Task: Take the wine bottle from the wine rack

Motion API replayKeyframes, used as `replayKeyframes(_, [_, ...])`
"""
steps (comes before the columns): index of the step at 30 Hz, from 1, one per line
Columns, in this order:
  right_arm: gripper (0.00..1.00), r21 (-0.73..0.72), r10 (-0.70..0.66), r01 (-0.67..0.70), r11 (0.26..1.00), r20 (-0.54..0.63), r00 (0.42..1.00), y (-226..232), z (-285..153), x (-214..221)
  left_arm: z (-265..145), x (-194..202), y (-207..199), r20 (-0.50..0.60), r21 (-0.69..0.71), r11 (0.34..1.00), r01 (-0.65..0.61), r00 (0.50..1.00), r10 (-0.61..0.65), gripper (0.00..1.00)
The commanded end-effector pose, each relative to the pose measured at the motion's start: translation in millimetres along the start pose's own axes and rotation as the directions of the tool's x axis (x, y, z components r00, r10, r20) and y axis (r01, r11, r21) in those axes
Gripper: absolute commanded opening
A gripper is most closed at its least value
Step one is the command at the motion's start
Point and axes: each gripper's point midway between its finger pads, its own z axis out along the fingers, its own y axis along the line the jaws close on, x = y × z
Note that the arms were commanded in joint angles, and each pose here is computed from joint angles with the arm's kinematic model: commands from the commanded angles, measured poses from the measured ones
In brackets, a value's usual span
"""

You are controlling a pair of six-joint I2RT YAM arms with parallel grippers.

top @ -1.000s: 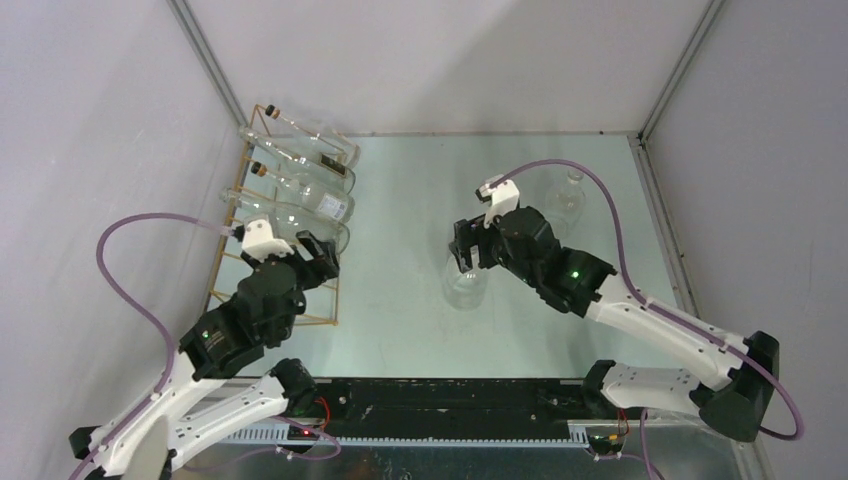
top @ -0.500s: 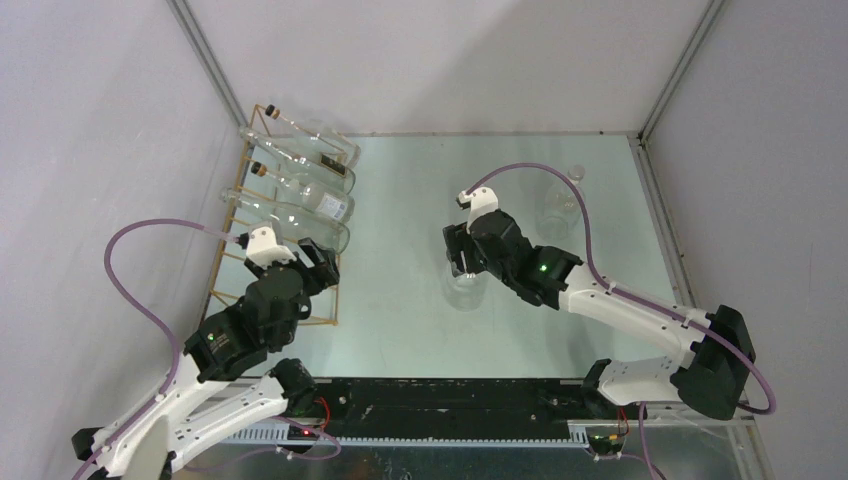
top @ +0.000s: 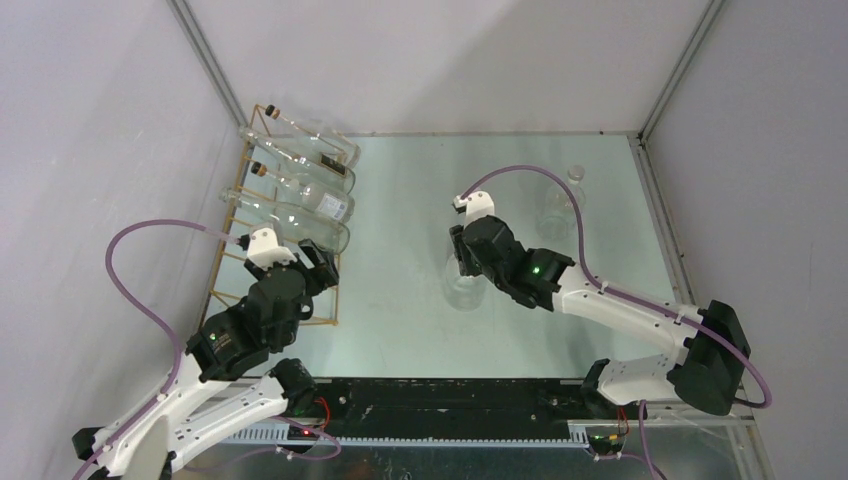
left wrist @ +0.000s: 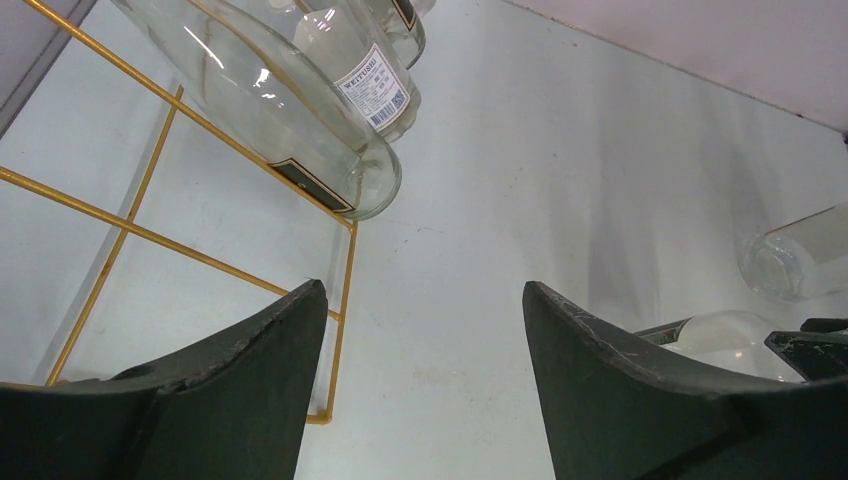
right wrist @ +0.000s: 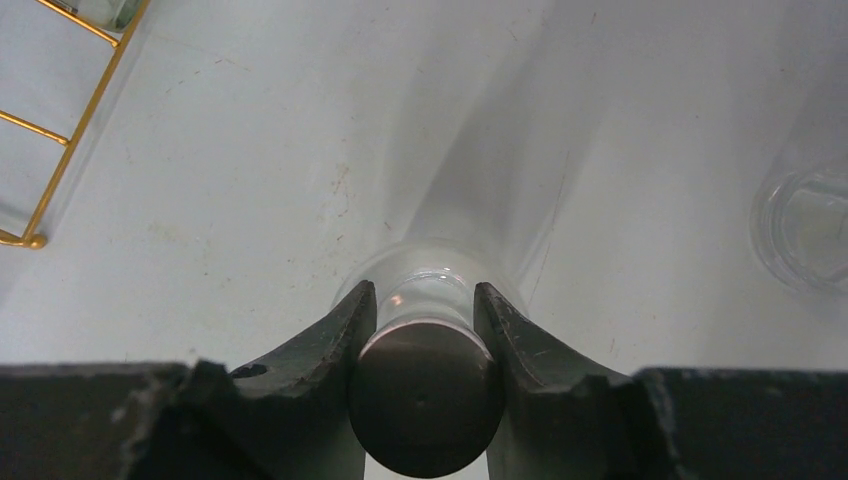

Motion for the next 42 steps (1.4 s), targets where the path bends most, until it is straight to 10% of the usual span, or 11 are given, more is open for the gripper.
replayKeyframes(1, [0.30,0.019,0.025,-0.027,0.999,0.051,0.998,-5,-10,-14,1,-11,2,0.042,-0.030,0.999,0.040,0.998,-0.039,0.79])
replayKeyframes(8, [0.00,0.075,0.039,-0.045,0.996,0.088,0.995,-33,-24,-28,5,-4,-1,0.029,-0.024,0.999,0.042,0.999,-0.041,0.79])
replayKeyframes(26, [0.00,0.417,0.323,-0.413,0.809,0.271,0.907,-231,-79,-49,10,1,-9,-0.001,-0.010,1.000,-0.020,1.000,0.020,0.82])
replayKeyframes(42, [0.00,0.502,0.352,-0.506,0.701,0.373,0.859,-296,-70,-56,5,-4,-5,0.007,-0.003,1.000,-0.014,1.000,0.014,0.87])
